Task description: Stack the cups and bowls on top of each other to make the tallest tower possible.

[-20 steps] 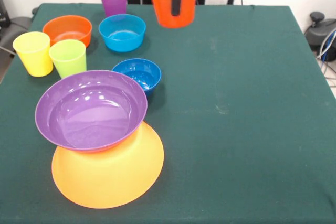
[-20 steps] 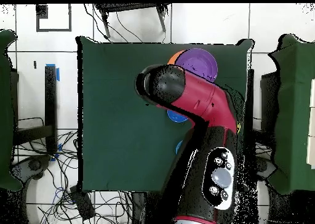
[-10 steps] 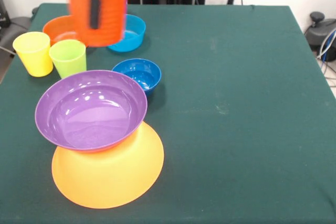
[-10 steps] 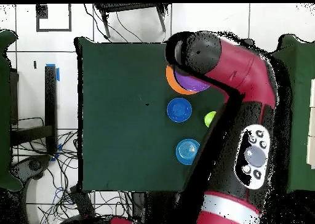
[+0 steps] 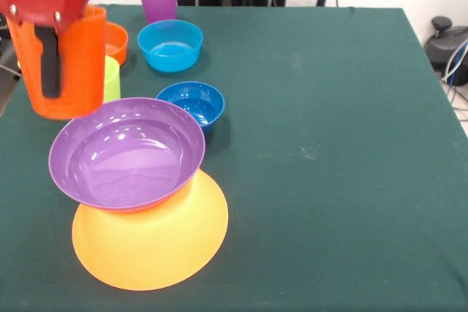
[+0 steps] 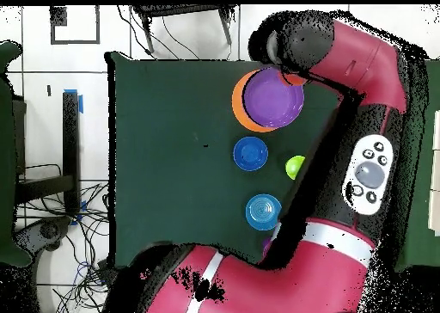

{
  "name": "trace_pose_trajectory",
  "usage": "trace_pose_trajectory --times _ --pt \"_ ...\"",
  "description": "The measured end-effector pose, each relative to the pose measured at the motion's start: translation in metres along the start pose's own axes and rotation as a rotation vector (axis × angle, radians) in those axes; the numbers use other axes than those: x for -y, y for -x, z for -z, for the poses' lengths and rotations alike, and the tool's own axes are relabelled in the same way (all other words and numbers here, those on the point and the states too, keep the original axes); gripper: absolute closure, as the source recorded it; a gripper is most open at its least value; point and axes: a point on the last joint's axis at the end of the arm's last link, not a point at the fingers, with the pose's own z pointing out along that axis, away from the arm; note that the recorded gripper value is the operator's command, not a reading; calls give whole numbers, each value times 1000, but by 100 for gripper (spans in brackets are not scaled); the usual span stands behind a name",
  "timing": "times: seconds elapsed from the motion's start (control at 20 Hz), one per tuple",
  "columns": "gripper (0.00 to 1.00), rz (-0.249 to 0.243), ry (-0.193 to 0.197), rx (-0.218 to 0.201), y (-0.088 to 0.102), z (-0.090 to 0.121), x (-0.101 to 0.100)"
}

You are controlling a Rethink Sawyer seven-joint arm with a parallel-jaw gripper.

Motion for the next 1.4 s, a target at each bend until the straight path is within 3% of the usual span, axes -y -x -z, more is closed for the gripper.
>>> trace_pose_trajectory --times 0.4,0.9,1.4 --pt "100 31 -8 -6 -17 -34 -7" --pt "100 38 -58 -29 -32 -74 8" --pt "100 26 -74 -45 -34 -76 19"
